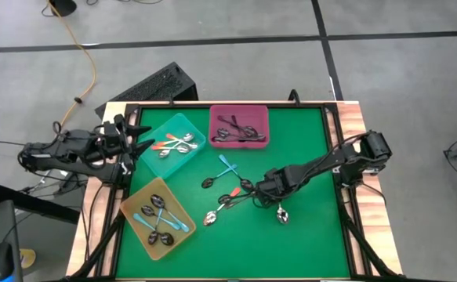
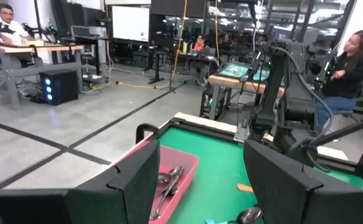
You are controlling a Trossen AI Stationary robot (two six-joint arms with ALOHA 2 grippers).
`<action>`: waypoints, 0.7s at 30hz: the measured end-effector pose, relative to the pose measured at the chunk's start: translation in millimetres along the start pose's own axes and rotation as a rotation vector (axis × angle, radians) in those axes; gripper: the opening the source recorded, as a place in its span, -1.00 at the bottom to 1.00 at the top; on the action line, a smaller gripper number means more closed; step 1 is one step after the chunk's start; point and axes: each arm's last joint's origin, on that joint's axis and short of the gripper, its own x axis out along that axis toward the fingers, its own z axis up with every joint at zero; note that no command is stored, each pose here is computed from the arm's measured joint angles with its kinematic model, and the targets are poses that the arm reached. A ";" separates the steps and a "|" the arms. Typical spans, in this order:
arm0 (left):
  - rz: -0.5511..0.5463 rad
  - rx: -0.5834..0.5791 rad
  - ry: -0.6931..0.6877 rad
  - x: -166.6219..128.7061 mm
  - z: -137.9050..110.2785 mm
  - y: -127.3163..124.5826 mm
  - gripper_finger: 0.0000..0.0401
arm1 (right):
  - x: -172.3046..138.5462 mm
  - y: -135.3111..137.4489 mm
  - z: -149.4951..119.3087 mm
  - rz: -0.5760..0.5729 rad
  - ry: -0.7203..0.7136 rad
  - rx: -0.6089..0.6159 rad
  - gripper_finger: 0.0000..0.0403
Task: Sort silverware by color (type)
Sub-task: Put the orange spoon into the blue bin
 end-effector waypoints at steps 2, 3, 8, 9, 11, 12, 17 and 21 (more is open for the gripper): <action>0.003 -0.003 0.000 0.0 0.0 0.1 0.09 | -0.1 -2.4 0.7 -0.021 0.006 0.005 0.01; 0.008 -0.005 0.000 0.1 0.0 0.2 0.09 | -0.1 -3.0 0.4 -0.027 0.009 0.005 -0.05; 0.036 -0.028 -0.005 0.0 0.1 1.0 0.09 | 2.2 -2.5 0.6 -0.040 0.011 -0.003 -0.42; 0.042 -0.028 -0.006 0.0 0.1 1.2 0.09 | 2.3 -2.7 0.6 -0.042 0.010 -0.004 -0.49; 0.062 -0.030 -0.008 -0.1 0.2 1.8 0.09 | 2.5 -2.9 0.5 -0.046 0.008 -0.003 -0.62; 0.073 -0.030 -0.010 0.0 0.2 2.1 0.09 | 2.6 -3.1 -0.2 -0.049 0.007 -0.004 -0.68; 0.102 -0.043 -0.015 -0.2 0.3 3.0 0.09 | 2.5 -2.3 -1.3 -0.047 -0.002 -0.011 -0.93; 0.090 -0.046 -0.014 -0.1 0.3 2.6 0.09 | 1.1 -1.7 -0.8 -0.045 -0.001 -0.026 -0.96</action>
